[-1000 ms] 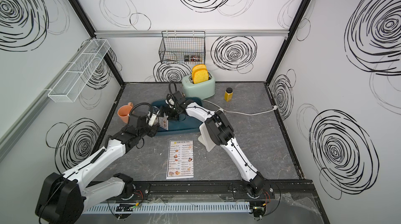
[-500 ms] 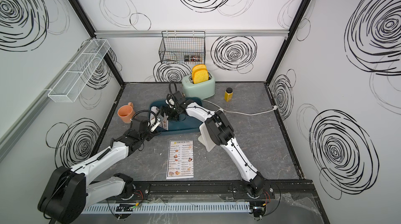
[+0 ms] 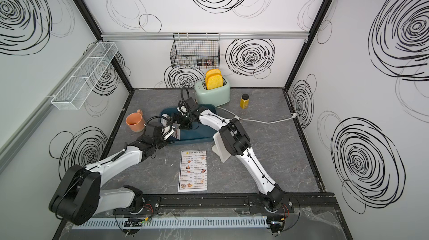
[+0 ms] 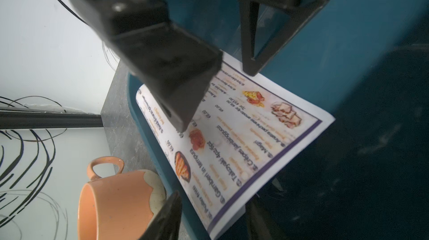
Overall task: Replace the menus in the menu holders
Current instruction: Adjust the storage box at the center of the board.
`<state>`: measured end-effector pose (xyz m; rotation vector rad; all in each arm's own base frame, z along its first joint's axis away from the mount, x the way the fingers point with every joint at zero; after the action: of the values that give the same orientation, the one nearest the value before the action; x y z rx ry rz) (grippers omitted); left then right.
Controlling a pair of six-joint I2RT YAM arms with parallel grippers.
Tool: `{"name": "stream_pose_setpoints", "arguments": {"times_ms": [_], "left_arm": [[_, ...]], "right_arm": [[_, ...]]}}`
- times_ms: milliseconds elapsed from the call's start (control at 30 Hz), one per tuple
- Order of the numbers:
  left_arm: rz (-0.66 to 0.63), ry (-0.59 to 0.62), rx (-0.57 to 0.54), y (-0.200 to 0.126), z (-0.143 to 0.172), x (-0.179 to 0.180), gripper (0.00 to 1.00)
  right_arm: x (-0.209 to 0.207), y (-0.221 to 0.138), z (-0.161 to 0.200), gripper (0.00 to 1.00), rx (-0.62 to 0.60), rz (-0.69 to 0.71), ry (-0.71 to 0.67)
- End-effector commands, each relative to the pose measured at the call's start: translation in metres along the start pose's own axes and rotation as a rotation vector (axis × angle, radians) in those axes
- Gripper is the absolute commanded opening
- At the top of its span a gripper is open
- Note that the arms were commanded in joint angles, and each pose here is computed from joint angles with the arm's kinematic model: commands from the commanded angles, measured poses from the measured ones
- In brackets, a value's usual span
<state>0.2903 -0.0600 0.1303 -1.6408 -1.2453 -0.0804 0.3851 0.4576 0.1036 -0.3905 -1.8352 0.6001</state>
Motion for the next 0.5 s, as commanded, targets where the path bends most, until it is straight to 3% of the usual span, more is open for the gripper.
{"name": "stream_pose_setpoints", "arguments": {"times_ms": [0,133,300,467], "left_arm": [[-0.027,0.053,0.013,0.004,-0.002,0.003,0.42],[-0.055,0.062,0.013,0.006,-0.001,0.005,0.33],[-0.081,0.067,0.002,0.005,-0.002,0.008,0.12],[-0.101,0.060,-0.015,0.002,-0.004,0.011,0.00]], "right_arm": [[-0.014,0.005,0.014,0.97,0.061,0.023,0.071],[-0.011,0.000,0.009,0.97,0.052,-0.001,0.082],[0.003,-0.015,-0.004,0.97,0.015,-0.047,0.088],[0.019,-0.041,-0.024,0.97,-0.048,-0.083,0.096]]}}
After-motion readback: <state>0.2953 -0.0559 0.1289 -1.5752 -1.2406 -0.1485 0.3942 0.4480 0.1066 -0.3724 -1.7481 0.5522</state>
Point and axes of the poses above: each gripper's point midway between its finger pads, its own y axis out along the fingers, its own x axis along the line the jaws close on, z = x × y, the point moved 7 cm from there along -y, back along the fingers, and after that the axes turned 6 degrees about -y, right-handed, at the moved point
